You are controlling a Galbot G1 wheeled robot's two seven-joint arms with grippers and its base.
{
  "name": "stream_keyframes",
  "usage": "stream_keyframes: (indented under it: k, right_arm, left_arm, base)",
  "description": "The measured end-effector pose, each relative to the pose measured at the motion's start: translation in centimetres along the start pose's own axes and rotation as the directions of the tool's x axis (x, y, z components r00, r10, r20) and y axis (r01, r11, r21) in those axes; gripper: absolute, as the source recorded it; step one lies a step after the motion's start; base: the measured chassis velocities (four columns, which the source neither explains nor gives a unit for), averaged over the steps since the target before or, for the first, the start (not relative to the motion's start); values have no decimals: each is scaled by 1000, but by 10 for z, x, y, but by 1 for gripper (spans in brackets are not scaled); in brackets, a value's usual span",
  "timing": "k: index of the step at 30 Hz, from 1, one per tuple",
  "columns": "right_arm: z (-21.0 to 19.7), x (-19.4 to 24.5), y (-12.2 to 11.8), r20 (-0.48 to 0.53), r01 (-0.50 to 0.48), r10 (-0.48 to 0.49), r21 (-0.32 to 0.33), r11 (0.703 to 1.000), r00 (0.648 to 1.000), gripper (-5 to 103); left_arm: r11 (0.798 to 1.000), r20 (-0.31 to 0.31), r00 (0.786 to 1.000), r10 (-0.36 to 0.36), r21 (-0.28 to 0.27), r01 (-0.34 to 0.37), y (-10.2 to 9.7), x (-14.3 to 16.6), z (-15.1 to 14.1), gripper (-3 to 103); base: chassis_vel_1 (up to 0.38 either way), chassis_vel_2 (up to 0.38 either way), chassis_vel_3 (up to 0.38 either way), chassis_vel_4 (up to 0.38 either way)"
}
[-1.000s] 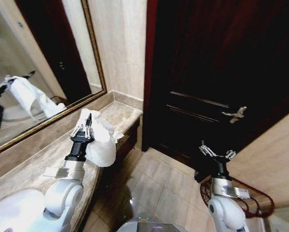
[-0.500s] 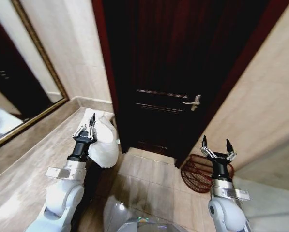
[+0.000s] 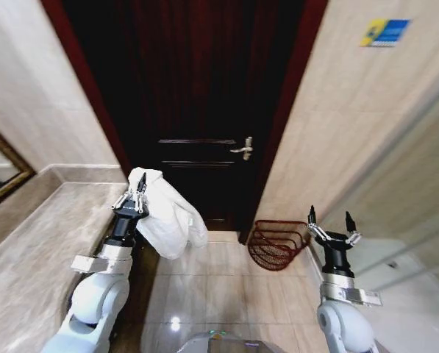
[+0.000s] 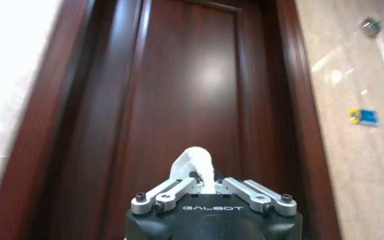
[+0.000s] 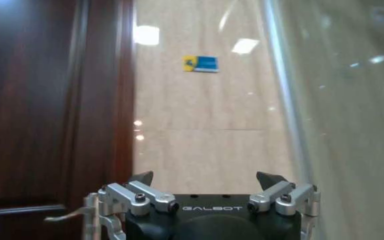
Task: Discard the used towel into the hamper.
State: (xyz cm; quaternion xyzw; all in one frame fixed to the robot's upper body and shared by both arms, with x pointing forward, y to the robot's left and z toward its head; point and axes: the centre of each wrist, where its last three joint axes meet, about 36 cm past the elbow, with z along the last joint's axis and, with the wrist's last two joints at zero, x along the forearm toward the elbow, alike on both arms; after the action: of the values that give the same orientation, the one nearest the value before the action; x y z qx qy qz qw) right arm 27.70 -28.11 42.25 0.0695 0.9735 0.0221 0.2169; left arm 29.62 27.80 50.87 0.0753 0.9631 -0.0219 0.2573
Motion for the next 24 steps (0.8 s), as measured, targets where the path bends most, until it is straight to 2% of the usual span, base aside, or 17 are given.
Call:
stream_keyframes:
  k: [24]
  right_arm:
    - [1, 1, 0, -30, -3, 3, 0, 1000, 1000, 100]
  left_arm:
    - [999, -3, 999, -38, 7, 38, -2, -3, 6, 3]
  base:
    - [-15, -11, -13, -13]
